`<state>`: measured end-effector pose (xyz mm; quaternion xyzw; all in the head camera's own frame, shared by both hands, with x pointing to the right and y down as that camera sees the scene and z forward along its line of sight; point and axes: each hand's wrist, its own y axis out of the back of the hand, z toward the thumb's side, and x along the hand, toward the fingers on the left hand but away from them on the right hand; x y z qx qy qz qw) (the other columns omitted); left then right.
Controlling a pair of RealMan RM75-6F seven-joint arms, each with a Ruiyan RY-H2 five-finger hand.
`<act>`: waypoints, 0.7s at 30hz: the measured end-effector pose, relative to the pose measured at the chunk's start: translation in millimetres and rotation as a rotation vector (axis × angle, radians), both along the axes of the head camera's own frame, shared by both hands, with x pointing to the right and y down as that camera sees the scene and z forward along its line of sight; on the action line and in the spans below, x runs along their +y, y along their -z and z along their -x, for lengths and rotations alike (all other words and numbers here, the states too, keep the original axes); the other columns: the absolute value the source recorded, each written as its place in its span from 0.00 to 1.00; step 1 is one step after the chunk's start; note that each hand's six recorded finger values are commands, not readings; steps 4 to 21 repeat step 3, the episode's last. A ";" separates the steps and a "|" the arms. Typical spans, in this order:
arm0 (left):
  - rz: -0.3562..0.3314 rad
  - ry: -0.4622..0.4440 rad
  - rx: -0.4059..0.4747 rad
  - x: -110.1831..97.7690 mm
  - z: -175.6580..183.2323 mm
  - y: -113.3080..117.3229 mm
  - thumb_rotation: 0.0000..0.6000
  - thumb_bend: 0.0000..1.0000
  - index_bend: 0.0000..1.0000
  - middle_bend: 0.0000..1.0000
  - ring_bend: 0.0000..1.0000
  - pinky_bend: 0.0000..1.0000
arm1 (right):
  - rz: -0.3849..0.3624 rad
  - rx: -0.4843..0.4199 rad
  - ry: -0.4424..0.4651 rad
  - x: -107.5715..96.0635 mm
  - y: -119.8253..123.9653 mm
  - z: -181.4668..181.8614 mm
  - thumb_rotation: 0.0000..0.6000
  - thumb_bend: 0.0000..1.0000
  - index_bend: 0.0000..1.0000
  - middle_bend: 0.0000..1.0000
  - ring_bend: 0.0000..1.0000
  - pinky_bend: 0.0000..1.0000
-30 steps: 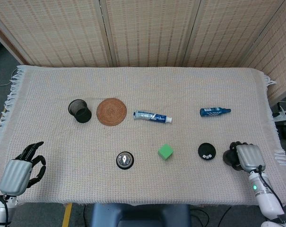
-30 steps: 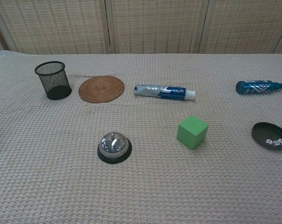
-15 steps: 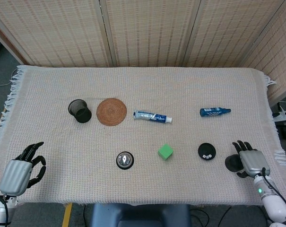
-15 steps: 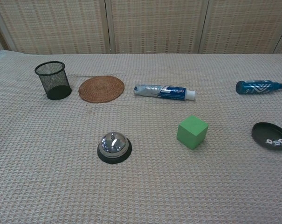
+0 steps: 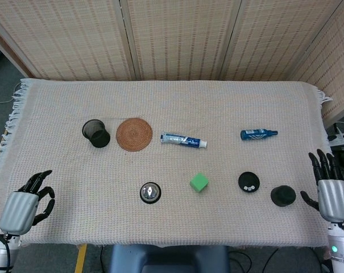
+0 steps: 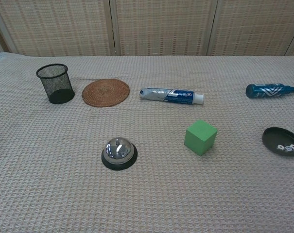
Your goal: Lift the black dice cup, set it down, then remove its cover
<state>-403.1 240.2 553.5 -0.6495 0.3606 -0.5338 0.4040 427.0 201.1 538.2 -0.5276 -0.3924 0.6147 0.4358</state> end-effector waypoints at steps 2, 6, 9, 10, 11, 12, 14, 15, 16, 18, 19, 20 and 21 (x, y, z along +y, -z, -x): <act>0.001 -0.002 -0.003 -0.3 -0.5 -0.7 1.00 0.42 0.55 0.15 0.17 0.52 | -0.026 0.000 -0.002 3.7 0.1 -1.5 1.00 0.10 0.00 0.00 0.00 0.18; 0.002 -0.003 -0.005 -0.3 -0.6 -1.3 1.00 0.42 0.55 0.15 0.17 0.52 | -0.028 -0.002 -0.002 4.8 0.0 -1.5 1.00 0.10 0.00 0.00 0.00 0.18; 0.002 -0.003 -0.005 -0.3 -0.6 -1.3 1.00 0.42 0.55 0.15 0.17 0.52 | -0.028 -0.002 -0.002 4.8 0.0 -1.5 1.00 0.10 0.00 0.00 0.00 0.18; 0.002 -0.003 -0.005 -0.3 -0.6 -1.3 1.00 0.42 0.55 0.15 0.17 0.52 | -0.028 -0.002 -0.002 4.8 0.0 -1.5 1.00 0.10 0.00 0.00 0.00 0.18; 0.002 -0.003 -0.005 -0.3 -0.6 -1.3 1.00 0.42 0.55 0.15 0.17 0.52 | -0.028 -0.002 -0.002 4.8 0.0 -1.5 1.00 0.10 0.00 0.00 0.00 0.18; 0.002 -0.003 -0.005 -0.3 -0.6 -1.3 1.00 0.42 0.55 0.15 0.17 0.52 | -0.028 -0.002 -0.002 4.8 0.0 -1.5 1.00 0.10 0.00 0.00 0.00 0.18; 0.002 -0.003 -0.005 -0.3 -0.6 -1.3 1.00 0.42 0.55 0.15 0.17 0.52 | -0.028 -0.002 -0.002 4.8 0.0 -1.5 1.00 0.10 0.00 0.00 0.00 0.18; 0.002 -0.003 -0.005 -0.3 -0.6 -1.3 1.00 0.42 0.55 0.15 0.17 0.52 | -0.028 -0.002 -0.002 4.8 0.0 -1.5 1.00 0.10 0.00 0.00 0.00 0.18; 0.002 -0.003 -0.005 -0.3 -0.6 -1.3 1.00 0.42 0.55 0.15 0.17 0.52 | -0.028 -0.002 -0.002 4.8 0.0 -1.5 1.00 0.10 0.00 0.00 0.00 0.18; 0.002 -0.003 -0.005 -0.3 -0.6 -1.3 1.00 0.42 0.55 0.15 0.17 0.52 | -0.028 -0.002 -0.002 4.8 0.0 -1.5 1.00 0.10 0.00 0.00 0.00 0.18; 0.002 -0.003 -0.005 -0.3 -0.6 -1.3 1.00 0.42 0.55 0.15 0.17 0.52 | -0.028 -0.002 -0.002 4.8 0.0 -1.5 1.00 0.10 0.00 0.00 0.00 0.18; 0.002 -0.003 -0.005 -0.3 -0.6 -1.3 1.00 0.42 0.55 0.15 0.17 0.52 | -0.028 -0.002 -0.002 4.8 0.0 -1.5 1.00 0.10 0.00 0.00 0.00 0.18; 0.002 -0.003 -0.005 -0.3 -0.6 -1.3 1.00 0.42 0.55 0.15 0.17 0.52 | -0.028 -0.002 -0.002 4.8 0.0 -1.5 1.00 0.10 0.00 0.00 0.00 0.18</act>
